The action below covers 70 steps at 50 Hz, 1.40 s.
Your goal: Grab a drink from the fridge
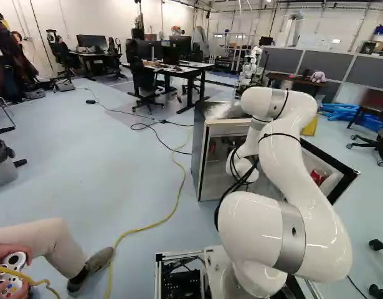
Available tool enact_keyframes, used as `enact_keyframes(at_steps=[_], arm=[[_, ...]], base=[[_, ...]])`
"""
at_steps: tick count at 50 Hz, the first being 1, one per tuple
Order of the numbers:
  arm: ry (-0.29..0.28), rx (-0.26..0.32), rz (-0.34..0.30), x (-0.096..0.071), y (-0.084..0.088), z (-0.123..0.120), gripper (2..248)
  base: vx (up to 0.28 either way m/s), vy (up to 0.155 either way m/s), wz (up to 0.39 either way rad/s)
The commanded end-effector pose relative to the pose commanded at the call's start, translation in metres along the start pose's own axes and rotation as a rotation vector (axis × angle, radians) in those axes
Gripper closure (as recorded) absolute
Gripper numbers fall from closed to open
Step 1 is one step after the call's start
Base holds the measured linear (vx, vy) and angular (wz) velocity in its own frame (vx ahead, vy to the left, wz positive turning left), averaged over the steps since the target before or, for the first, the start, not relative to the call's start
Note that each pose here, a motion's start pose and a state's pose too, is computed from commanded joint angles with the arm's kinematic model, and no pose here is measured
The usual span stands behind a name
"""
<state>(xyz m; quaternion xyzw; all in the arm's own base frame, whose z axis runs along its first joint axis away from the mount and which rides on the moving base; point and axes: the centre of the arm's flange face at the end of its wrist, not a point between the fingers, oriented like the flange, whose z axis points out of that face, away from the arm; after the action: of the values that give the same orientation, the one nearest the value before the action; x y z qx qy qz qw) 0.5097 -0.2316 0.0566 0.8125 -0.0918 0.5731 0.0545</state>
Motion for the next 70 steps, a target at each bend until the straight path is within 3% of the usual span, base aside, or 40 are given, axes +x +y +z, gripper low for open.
enact_keyframes(at_steps=[25,70], arm=[[-0.041,-0.013,0.016,0.027,-0.005,-0.063,162],[-0.089,-0.011,0.029,0.067,-0.032,-0.181,162]], base=[[0.000,0.000,0.000],[0.000,0.000,0.000]])
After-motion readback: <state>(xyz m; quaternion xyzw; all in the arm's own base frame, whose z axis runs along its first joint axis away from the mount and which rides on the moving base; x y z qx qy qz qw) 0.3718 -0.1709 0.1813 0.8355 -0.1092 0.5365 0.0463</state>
